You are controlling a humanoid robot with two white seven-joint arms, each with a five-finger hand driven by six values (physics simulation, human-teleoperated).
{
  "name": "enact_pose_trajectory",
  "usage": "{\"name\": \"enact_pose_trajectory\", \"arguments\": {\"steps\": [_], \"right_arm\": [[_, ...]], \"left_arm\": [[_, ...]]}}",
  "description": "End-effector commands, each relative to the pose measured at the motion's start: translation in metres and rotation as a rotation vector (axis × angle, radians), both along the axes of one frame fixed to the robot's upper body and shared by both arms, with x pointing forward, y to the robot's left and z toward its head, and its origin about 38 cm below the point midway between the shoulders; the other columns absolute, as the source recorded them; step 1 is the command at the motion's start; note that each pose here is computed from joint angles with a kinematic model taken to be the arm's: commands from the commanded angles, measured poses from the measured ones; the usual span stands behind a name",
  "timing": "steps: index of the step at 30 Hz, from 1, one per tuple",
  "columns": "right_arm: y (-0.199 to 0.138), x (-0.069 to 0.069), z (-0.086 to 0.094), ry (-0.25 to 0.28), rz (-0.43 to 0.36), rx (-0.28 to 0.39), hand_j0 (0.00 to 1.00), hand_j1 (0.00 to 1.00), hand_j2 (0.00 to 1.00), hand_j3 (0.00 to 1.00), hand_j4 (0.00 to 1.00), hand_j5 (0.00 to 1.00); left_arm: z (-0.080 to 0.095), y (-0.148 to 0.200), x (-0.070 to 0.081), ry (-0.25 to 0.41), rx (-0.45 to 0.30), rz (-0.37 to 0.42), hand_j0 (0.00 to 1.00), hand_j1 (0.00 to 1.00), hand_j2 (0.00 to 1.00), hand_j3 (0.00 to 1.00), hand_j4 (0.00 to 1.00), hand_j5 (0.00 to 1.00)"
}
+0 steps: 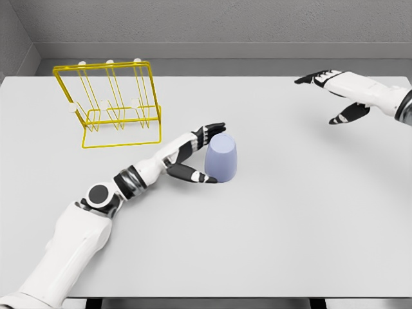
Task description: Place the cup on the cup holder with both arms
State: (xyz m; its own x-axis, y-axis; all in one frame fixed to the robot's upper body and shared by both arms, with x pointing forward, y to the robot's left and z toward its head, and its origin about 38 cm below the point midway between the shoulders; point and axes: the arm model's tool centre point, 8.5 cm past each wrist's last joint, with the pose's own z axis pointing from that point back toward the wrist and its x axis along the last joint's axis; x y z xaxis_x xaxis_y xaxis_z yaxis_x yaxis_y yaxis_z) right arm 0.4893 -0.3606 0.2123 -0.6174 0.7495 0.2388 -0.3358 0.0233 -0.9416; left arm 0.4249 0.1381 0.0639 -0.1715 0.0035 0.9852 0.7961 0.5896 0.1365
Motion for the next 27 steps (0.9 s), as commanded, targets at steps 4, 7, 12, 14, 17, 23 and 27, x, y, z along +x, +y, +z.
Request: {"name": "enact_pose_trajectory", "arguments": {"steps": [4,7,12,14,17,23,27], "right_arm": [[-0.027,-0.004,0.004,0.006,-0.054,-0.027,1.00,1.00,1.00,1.00,1.00,1.00],[-0.031,-0.004,0.004,0.006,-0.062,-0.029,1.00,1.00,1.00,1.00,1.00,1.00],[-0.031,-0.005,0.006,0.005,-0.057,-0.043,1.00,1.00,1.00,1.00,1.00,1.00],[-0.033,-0.004,0.005,0.005,-0.063,-0.038,1.00,1.00,1.00,1.00,1.00,1.00],[-0.031,-0.004,0.005,0.005,-0.064,-0.030,1.00,1.00,1.00,1.00,1.00,1.00],[-0.032,-0.004,0.004,0.007,-0.066,-0.030,1.00,1.00,1.00,1.00,1.00,1.00],[-0.031,-0.003,0.005,0.004,-0.065,-0.029,1.00,1.00,1.00,1.00,1.00,1.00]], "left_arm": [[0.002,0.000,0.002,0.000,-0.005,0.002,1.00,1.00,1.00,1.00,1.00,1.00],[0.001,-0.002,0.002,0.001,-0.005,0.000,1.00,1.00,1.00,1.00,1.00,1.00],[0.003,-0.009,0.002,0.000,-0.019,-0.006,1.00,1.00,1.00,1.00,1.00,1.00],[0.002,-0.012,0.001,-0.001,-0.013,-0.013,1.00,1.00,1.00,1.00,1.00,1.00],[0.003,-0.016,0.001,0.000,-0.022,-0.016,1.00,1.00,1.00,1.00,1.00,1.00],[0.000,-0.017,0.001,0.009,-0.022,-0.015,1.00,1.00,1.00,1.00,1.00,1.00],[-0.001,-0.018,0.001,0.010,-0.024,-0.015,0.85,0.85,0.85,0.85,0.85,0.85]]}}
